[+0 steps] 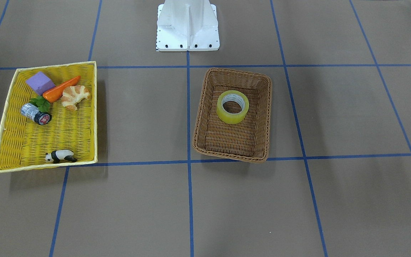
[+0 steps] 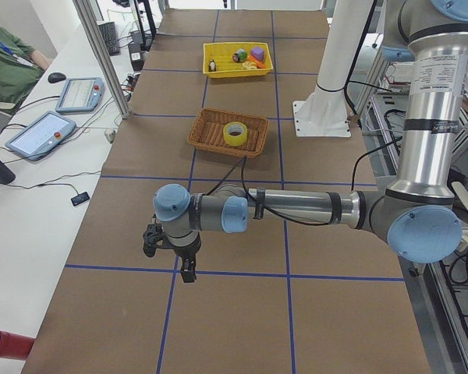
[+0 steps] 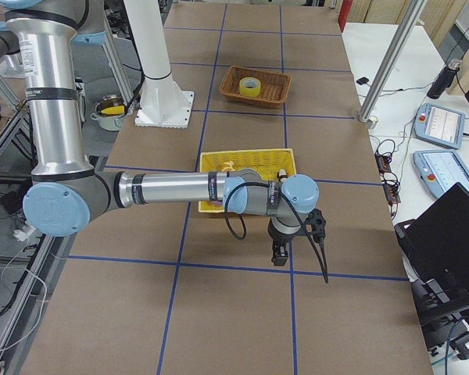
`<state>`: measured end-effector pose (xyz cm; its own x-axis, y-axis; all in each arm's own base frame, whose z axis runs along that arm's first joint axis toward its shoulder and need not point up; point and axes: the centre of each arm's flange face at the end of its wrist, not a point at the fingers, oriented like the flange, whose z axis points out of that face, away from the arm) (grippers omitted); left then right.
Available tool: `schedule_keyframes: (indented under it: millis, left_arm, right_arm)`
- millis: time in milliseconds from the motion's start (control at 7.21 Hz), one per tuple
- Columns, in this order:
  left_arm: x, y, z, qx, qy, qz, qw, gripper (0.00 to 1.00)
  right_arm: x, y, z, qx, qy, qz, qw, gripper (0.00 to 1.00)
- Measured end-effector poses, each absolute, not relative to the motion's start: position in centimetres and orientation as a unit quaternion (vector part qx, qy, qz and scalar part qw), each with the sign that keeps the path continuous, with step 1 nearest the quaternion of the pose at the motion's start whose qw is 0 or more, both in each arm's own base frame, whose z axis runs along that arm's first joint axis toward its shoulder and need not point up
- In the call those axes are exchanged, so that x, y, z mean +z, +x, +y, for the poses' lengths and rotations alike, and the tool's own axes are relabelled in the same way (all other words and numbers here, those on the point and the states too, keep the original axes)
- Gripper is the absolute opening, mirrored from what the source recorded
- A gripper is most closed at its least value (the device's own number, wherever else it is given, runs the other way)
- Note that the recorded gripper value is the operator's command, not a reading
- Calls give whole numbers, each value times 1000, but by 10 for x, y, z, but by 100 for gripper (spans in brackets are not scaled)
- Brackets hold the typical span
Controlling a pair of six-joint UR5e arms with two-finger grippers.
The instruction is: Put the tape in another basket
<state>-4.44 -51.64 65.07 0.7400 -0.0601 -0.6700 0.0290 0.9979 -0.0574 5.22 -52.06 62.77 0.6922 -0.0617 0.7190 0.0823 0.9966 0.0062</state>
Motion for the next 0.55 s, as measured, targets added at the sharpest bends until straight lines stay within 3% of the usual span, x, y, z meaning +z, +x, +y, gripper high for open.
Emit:
schedule_keyframes:
  millis: [555]
  left_arm:
    - [651, -44, -516, -24, -22, 363, 931, 98]
  right_arm:
    - [628, 52, -521, -39, -13, -390, 920, 100]
